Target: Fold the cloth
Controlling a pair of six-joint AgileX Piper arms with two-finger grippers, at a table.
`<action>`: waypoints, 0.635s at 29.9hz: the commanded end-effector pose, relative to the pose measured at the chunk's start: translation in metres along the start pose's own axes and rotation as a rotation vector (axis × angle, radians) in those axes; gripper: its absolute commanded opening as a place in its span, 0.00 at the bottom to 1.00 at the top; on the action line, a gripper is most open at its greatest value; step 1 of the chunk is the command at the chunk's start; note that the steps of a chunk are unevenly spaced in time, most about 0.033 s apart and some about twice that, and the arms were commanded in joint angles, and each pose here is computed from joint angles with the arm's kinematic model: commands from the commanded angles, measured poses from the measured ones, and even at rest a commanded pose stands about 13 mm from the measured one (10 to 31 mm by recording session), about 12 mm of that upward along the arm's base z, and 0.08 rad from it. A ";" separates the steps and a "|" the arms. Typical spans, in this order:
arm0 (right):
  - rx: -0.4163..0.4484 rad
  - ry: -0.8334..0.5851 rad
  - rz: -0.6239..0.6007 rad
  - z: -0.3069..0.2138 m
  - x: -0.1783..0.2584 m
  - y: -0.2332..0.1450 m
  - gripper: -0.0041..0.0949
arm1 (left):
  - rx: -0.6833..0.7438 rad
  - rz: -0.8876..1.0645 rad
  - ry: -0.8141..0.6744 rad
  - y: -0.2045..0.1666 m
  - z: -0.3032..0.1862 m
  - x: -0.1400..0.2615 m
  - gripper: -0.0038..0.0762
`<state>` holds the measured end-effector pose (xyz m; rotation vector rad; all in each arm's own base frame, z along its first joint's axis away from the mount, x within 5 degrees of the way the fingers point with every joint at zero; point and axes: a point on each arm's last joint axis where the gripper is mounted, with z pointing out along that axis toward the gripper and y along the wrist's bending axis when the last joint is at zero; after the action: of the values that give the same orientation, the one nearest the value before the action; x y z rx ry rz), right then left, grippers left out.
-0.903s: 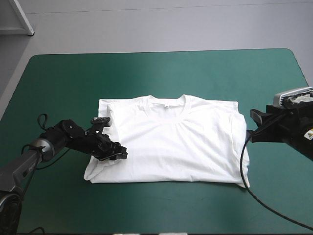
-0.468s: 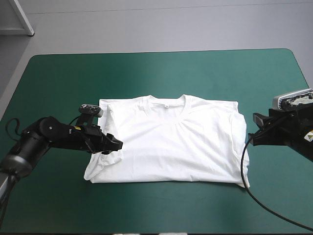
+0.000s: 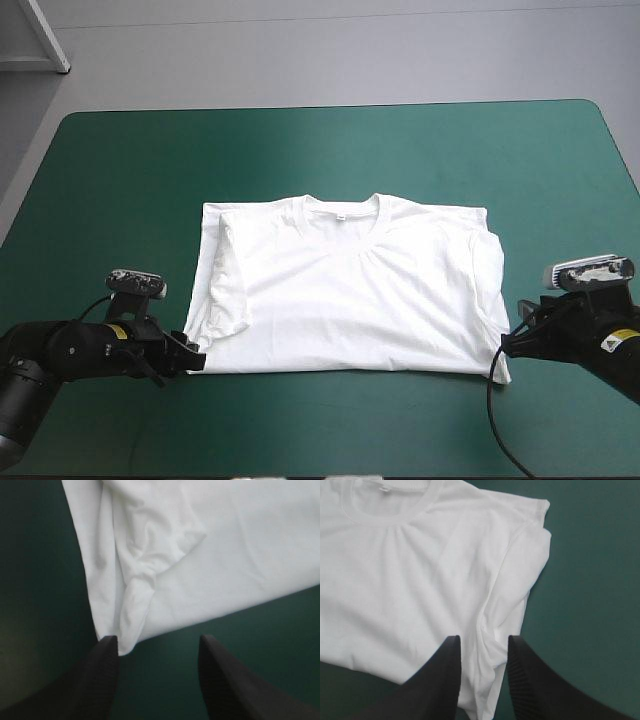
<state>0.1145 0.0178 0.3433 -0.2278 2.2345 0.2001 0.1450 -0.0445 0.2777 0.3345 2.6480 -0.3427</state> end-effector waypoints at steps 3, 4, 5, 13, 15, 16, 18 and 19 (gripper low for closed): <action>0.021 -0.066 0.021 0.004 0.002 -0.002 0.35 | -0.012 -0.032 -0.054 0.003 0.013 0.004 0.51; 0.022 -0.066 0.022 0.004 0.003 -0.002 0.35 | -0.016 -0.041 -0.043 0.004 0.016 0.007 0.51; 0.026 -0.068 0.022 0.005 0.004 -0.003 0.35 | -0.026 -0.048 -0.032 0.006 0.020 0.009 0.51; 0.035 -0.083 0.023 0.007 0.004 -0.004 0.35 | -0.070 -0.098 -0.029 0.014 0.038 0.009 0.51; 0.040 -0.089 0.020 0.007 0.003 -0.005 0.35 | -0.071 -0.109 -0.003 0.017 0.047 0.006 0.51; 0.041 -0.090 0.020 0.007 0.003 -0.005 0.35 | -0.073 -0.113 0.006 0.018 0.051 0.005 0.51; 0.040 -0.088 0.018 0.007 0.003 -0.004 0.35 | -0.078 -0.121 0.029 0.020 0.061 0.002 0.51; 0.039 -0.086 0.018 0.007 0.003 -0.004 0.35 | -0.078 -0.127 0.049 0.021 0.066 0.001 0.51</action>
<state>0.1161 0.0159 0.3231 -0.1962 2.2353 0.1867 0.1642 -0.0401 0.2158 0.1911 2.7577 -0.2529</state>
